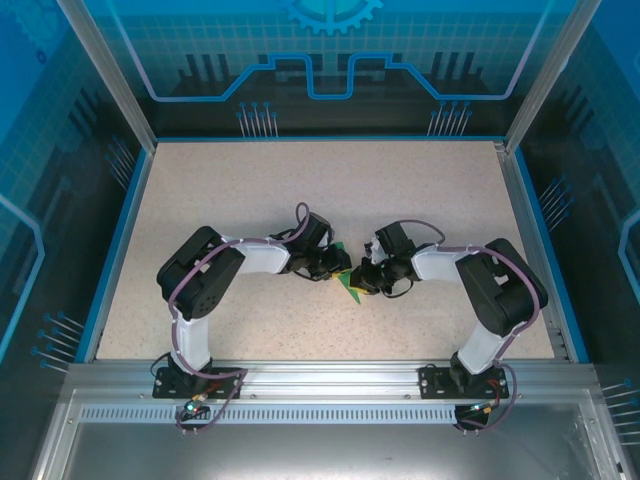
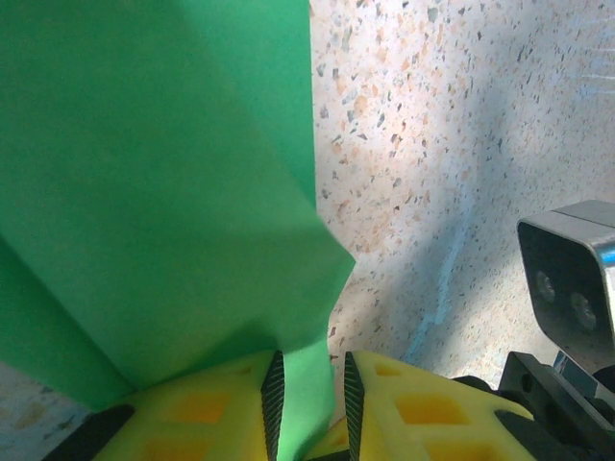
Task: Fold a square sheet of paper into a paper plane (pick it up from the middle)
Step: Fold the wing for the fifth time at the center of the table.
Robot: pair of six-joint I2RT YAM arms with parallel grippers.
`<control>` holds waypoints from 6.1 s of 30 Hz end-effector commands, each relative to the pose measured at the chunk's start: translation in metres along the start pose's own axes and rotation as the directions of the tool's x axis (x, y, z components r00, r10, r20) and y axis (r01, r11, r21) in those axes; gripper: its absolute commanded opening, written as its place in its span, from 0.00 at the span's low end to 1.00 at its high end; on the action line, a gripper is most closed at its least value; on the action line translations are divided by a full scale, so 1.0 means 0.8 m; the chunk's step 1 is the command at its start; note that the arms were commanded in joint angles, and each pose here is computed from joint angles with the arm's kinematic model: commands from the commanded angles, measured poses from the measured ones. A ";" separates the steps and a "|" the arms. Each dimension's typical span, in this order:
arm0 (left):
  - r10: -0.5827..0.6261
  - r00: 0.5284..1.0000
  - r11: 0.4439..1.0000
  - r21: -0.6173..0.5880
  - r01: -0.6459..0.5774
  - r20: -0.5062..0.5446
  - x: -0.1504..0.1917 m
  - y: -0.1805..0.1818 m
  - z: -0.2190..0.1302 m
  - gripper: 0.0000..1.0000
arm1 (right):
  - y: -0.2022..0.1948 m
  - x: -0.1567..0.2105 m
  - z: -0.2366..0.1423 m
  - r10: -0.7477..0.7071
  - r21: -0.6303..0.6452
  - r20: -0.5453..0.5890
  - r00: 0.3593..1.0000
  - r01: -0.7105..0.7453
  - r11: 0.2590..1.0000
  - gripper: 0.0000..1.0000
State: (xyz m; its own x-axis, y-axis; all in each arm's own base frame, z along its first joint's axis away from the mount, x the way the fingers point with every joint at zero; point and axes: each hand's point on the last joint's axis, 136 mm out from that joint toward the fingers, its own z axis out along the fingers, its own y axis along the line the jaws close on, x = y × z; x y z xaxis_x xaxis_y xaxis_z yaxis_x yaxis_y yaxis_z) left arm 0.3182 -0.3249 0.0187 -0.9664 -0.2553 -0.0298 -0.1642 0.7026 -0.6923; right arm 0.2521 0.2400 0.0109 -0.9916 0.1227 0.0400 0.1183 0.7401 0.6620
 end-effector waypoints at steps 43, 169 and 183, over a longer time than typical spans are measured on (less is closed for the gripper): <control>-0.055 0.998 0.985 -0.164 0.047 -0.045 0.020 0.061 0.011 0.27 | -0.043 0.063 0.003 0.014 0.058 -0.092 0.996 -0.008 0.998 0.01; -0.088 0.979 0.981 -0.156 0.118 0.187 -0.131 0.073 -0.078 0.32 | -0.074 0.049 0.023 0.106 0.061 -0.106 0.989 -0.100 0.993 0.00; 0.054 0.992 0.998 0.035 -0.058 0.115 -0.070 -0.047 -0.087 0.35 | -0.071 0.043 0.026 0.113 0.055 -0.100 0.989 -0.107 0.993 0.00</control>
State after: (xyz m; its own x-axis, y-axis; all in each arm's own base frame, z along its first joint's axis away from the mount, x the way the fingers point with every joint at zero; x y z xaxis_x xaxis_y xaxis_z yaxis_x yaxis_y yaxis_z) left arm 0.3804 -0.2645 0.0970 -0.9132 -0.3657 -0.1800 -0.1481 0.7092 -0.6892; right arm 0.2485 0.2434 0.0078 -0.9951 0.0950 0.0280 0.0830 0.6461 0.7587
